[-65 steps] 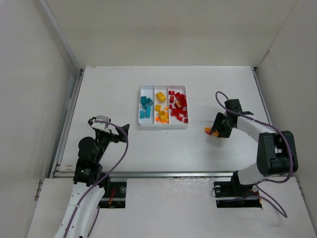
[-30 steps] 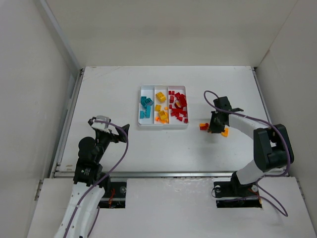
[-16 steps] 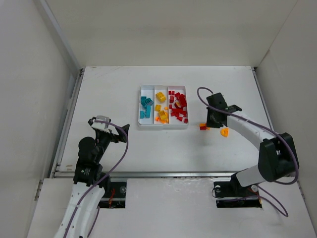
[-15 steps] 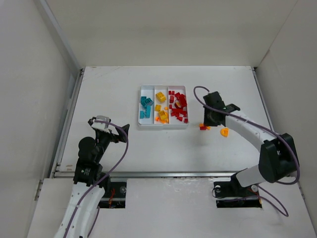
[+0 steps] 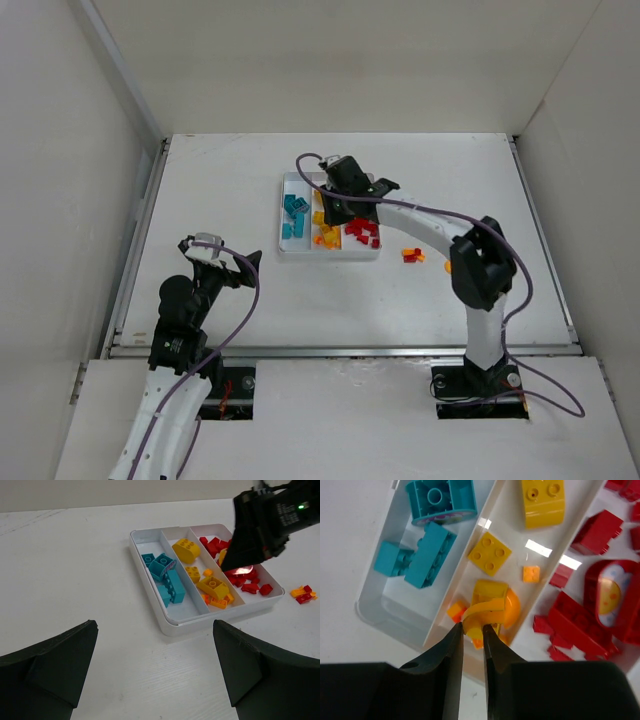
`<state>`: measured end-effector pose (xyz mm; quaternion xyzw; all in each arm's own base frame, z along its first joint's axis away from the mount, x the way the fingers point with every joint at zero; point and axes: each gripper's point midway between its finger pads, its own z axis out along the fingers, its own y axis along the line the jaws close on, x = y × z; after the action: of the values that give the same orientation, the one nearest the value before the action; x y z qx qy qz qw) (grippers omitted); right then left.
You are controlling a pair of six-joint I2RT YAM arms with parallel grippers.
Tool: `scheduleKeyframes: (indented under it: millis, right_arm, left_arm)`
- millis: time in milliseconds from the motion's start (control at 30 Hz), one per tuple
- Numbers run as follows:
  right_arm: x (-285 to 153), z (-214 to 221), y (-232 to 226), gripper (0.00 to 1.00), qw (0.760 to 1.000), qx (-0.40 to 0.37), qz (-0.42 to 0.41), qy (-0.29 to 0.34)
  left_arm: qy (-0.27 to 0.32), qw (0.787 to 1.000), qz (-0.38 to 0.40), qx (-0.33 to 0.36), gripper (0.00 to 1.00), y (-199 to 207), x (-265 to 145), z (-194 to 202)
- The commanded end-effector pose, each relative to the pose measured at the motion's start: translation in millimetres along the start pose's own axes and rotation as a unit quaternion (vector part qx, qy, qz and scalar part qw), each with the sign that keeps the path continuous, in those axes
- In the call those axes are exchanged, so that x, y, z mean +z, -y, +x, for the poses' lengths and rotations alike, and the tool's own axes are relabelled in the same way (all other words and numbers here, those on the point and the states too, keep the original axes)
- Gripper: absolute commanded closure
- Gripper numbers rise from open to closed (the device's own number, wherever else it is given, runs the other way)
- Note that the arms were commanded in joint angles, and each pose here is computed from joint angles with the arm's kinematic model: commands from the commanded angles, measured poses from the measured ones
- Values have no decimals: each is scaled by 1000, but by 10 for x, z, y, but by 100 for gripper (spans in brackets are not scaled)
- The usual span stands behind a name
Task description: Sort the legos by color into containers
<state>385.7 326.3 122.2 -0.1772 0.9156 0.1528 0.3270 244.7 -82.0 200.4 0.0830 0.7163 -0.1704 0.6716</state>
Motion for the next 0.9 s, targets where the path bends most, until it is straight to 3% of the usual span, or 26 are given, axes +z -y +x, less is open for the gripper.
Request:
scheduleKeyframes:
  millis: [0, 100, 200, 267, 467, 567, 600, 733, 867]
  right_arm:
    - [67, -335, -139, 92, 999, -20, -24, 25]
    - [200, -384, -143, 75, 999, -20, -17, 19]
    - [239, -355, -136, 48, 1000, -20, -12, 2]
    - [259, -356, -100, 42, 1000, -20, -2, 1]
    - [-9, -462, -41, 39, 1000, 3, -1, 20]
    - [-345, -458, 455, 37, 995, 88, 42, 35]
    - [-444, -456, 843, 37, 988, 131, 67, 43]
    - [-908, 183, 1882, 37, 956, 223, 187, 23]
    - [-1149, 938, 2422, 35, 932, 252, 259, -32]
  left_arm:
    - [20, 1000, 1, 5, 1, -3, 20, -70]
    - [20, 1000, 1, 5, 1, -3, 20, -70]
    - [20, 1000, 1, 5, 1, -3, 20, -70]
    - [20, 1000, 1, 5, 1, -3, 20, -70]
    - [20, 1000, 1, 5, 1, -3, 20, -70]
    - [24, 1000, 1, 6, 1, 2, 10, -91]
    - [24, 1000, 1, 6, 1, 2, 10, -91]
    - [33, 999, 3, 7, 1, 11, -9, -133]
    - [38, 999, 3, 8, 1, 15, -19, -154]
